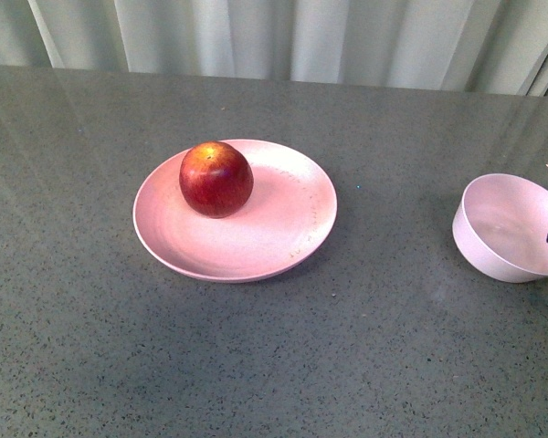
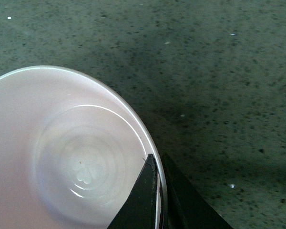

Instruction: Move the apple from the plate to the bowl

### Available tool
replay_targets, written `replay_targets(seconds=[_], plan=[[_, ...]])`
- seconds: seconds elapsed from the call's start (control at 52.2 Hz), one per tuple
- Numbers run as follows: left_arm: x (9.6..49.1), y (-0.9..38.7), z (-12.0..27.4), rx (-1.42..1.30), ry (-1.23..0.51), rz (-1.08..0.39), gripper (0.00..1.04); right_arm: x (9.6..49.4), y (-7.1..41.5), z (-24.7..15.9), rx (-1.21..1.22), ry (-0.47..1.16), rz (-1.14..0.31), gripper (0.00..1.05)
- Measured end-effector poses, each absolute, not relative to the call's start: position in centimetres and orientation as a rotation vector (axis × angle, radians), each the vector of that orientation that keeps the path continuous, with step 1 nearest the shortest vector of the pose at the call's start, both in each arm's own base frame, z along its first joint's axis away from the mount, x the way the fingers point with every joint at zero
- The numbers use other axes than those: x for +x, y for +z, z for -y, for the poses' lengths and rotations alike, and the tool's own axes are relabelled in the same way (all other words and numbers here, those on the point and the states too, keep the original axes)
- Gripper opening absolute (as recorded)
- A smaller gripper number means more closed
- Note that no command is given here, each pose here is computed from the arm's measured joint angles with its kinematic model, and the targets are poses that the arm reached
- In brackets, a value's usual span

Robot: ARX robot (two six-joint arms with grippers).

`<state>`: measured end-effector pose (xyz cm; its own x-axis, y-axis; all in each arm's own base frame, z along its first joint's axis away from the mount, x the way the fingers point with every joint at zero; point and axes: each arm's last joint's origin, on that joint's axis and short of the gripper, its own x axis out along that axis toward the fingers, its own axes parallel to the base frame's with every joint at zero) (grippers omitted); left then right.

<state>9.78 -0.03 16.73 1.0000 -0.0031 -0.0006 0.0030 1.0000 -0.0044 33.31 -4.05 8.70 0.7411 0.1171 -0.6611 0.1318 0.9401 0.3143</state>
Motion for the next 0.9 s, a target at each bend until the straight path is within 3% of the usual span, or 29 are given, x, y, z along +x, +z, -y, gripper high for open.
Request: replay_targets(seconds=[0.402,0.708,0.9], plan=[[9.8,16.7,0.0,-0.004,-0.003,-0.001,0.96,35.8,9.2,-4.1,0.339,0.087,-0.758,0.02],[9.8,16.7,0.0,-0.004,-0.003,-0.001,0.96,36.5,8.4,-5.1,0.318,0.076,-0.788,0.02],[9.8,16.7,0.0,-0.004,-0.003,-0.001,0.96,36.5,8.5,-5.0,0.321,0.075,-0.784,0.25]])
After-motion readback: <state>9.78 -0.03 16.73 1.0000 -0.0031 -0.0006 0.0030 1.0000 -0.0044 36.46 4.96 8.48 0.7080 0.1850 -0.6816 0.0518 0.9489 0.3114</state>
